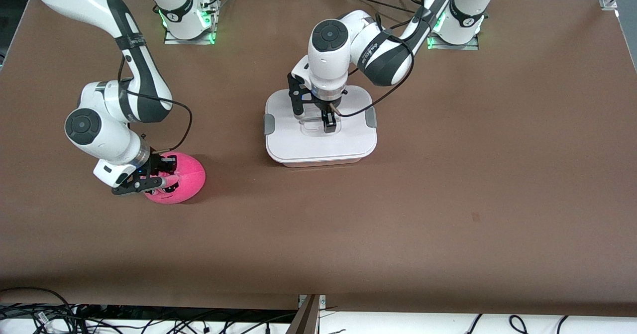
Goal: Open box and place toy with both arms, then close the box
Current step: 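Grasp the lid handle with the left gripper while the right gripper grasps the toy, then lift the lid off with the left gripper while the right gripper lifts the toy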
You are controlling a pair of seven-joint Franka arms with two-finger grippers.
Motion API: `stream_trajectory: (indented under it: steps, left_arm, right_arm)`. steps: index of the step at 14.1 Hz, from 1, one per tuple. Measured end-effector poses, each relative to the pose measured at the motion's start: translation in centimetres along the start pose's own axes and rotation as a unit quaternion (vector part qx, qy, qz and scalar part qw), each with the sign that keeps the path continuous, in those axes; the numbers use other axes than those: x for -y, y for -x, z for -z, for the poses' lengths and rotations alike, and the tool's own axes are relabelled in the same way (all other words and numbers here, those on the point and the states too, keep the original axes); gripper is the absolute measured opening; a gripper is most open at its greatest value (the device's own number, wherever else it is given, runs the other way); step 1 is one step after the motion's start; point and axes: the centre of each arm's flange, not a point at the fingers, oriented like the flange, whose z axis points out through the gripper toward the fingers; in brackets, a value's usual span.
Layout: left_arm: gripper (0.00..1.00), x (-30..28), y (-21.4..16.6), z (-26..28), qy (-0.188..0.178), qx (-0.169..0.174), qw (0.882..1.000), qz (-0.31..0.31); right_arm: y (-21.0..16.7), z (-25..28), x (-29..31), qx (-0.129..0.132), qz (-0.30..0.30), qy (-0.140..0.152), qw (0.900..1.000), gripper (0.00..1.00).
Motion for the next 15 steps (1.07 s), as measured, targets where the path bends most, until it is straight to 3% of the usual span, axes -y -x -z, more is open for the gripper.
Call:
stream_trajectory:
  steps: [1, 2, 6, 9, 11, 13, 15]
  left_arm:
    - [0.52, -0.1, -0.2, 0.3, -0.002, -0.003, 1.0, -0.002]
    - [0.43, -0.2, -0.4, 0.4, -0.002, -0.004, 1.0, -0.003]
    - [0.07, -0.6, -0.7, 0.3, -0.002, -0.003, 1.0, -0.009]
    - [0.07, -0.7, -0.7, 0.3, -0.001, -0.003, 1.0, -0.01]
    - [0.07, -0.6, -0.8, 0.5, -0.002, -0.003, 1.0, -0.009]
    - [0.07, -0.5, -0.9, 1.2, 0.001, 0.002, 1.0, -0.009]
    - [0.07, -0.4, -1.1, 2.8, 0.006, 0.012, 1.0, -0.009]
  right_arm:
    - [0.1, 0.4, 0.0, 0.002, 0.008, 0.0, 1.0, 0.11]
    - [0.1, 0.8, 0.0, 0.001, 0.016, 0.0, 1.0, 0.07]
    - [0.2, 3.6, -0.1, -0.007, 0.086, 0.0, 0.996, 0.07]
    - [1.0, 8.0, 0.1, 0.013, 0.149, -0.006, 0.989, 0.07]
    - [1.4, 11.3, 0.7, 0.027, 0.211, -0.014, 0.977, 0.07]
    - [1.4, 14.0, 1.8, 0.034, 0.276, -0.02, 0.96, 0.07]
    - [1.0, 16.1, 3.2, 0.033, 0.359, -0.026, 0.932, 0.07]
